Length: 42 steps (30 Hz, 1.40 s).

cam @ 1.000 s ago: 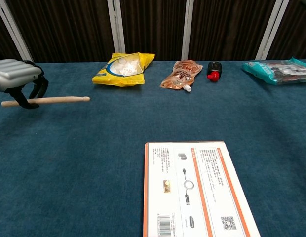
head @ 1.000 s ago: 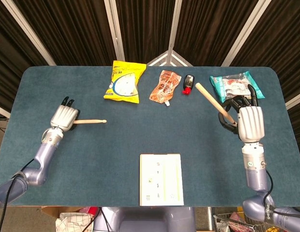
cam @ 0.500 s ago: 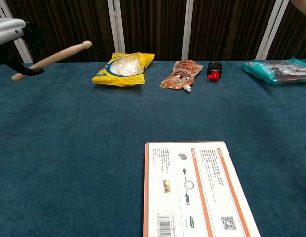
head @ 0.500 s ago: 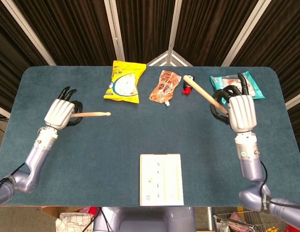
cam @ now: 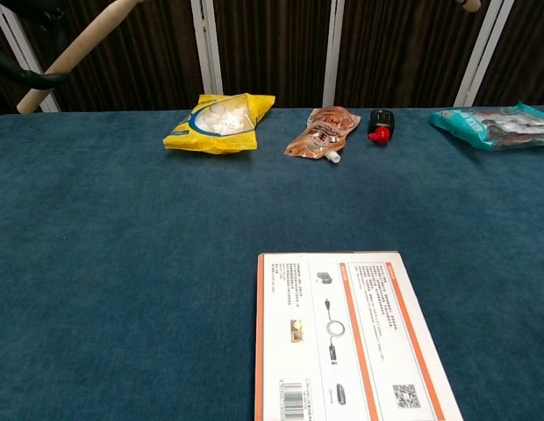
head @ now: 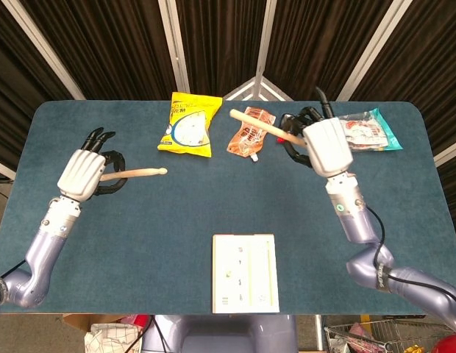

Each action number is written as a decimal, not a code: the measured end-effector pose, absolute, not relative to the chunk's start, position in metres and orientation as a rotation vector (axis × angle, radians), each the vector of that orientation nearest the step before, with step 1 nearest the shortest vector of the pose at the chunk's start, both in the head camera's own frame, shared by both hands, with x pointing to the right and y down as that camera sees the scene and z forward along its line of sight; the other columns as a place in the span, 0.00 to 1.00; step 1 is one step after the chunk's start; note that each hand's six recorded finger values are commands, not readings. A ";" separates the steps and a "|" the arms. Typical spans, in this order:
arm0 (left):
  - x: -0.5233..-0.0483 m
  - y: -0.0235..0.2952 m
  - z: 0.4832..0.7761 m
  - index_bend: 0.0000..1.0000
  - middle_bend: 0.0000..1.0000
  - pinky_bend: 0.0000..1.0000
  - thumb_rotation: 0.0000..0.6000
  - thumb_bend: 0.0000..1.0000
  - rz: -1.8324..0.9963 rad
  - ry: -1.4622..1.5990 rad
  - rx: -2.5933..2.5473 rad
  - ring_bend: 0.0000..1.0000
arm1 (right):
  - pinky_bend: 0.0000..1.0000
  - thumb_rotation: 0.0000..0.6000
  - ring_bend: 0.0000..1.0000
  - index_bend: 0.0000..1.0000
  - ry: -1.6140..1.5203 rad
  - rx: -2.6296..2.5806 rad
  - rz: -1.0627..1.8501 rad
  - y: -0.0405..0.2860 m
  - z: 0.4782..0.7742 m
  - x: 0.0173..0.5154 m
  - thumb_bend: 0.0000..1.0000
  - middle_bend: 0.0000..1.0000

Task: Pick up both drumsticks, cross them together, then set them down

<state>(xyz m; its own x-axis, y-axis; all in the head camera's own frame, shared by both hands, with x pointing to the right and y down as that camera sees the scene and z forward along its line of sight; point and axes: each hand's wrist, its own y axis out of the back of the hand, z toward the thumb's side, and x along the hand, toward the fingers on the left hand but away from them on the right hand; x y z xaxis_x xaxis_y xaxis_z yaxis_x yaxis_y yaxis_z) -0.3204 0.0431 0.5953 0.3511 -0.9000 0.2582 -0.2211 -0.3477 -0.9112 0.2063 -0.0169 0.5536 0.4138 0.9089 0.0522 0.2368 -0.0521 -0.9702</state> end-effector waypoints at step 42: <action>-0.174 0.038 0.566 0.65 0.60 0.03 1.00 0.48 -1.010 1.179 -1.864 0.12 | 0.01 1.00 0.38 0.71 -0.958 -1.591 0.743 0.005 0.545 0.127 0.49 0.62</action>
